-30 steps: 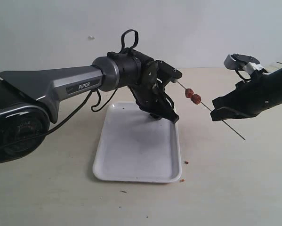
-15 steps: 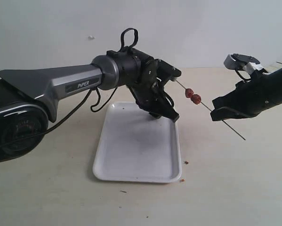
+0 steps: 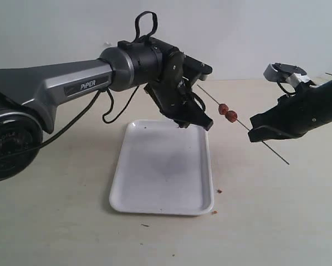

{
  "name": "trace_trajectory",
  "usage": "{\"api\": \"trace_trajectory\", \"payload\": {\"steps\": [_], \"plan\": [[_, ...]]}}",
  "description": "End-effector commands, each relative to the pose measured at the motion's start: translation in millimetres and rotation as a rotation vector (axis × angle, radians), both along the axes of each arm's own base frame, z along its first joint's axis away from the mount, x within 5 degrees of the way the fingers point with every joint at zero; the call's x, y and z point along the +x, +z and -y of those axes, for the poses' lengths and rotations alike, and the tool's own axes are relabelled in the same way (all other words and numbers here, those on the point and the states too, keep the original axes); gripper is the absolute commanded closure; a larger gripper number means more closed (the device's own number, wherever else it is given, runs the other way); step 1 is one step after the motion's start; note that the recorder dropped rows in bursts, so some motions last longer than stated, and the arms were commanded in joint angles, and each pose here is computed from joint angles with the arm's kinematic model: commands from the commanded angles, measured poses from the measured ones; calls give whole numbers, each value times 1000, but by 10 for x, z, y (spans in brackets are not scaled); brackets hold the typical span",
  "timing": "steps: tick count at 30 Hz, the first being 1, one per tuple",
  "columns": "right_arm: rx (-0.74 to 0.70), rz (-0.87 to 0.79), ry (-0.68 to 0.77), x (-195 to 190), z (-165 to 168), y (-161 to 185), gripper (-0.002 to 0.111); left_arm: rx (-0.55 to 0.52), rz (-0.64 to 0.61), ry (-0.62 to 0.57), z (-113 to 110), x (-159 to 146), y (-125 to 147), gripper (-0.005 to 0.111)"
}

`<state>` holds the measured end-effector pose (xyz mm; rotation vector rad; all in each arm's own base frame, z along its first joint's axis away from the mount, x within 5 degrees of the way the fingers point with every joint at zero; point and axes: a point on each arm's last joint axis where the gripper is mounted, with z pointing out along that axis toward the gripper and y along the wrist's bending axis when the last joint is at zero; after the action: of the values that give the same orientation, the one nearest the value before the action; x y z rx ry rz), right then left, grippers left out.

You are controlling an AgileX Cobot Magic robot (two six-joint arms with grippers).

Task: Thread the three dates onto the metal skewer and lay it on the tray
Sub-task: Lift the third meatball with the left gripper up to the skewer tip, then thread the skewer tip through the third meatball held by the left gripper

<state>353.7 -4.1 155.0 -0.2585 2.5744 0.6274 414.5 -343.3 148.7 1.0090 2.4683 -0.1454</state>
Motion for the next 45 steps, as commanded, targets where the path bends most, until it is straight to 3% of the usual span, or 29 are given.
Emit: {"api": "trace_trajectory", "payload": {"steps": [1, 10, 16, 22, 31, 41, 45], "plan": [[13, 0, 6, -17, 5, 32, 108, -45, -30, -4, -8, -59, 221, 80], [50, -52, 70, -141, -57, -43, 108, -170, -89, 70, -311, 68, 610, 79], [58, -79, 68, -207, -69, -104, 108, -426, -263, 67, -631, 234, 756, 79], [118, -76, 99, -225, -120, -75, 108, -633, -355, 106, -1052, 447, 750, 79], [370, 19, 192, -286, -303, 45, 108, -1035, -403, 220, -1692, 714, 683, 79], [582, 95, 183, -353, -401, 124, 108, -1347, -396, 301, -1848, 739, 521, 79], [599, 112, 161, -334, -404, 139, 108, -1335, -409, 320, -1857, 696, 395, 79]]}}
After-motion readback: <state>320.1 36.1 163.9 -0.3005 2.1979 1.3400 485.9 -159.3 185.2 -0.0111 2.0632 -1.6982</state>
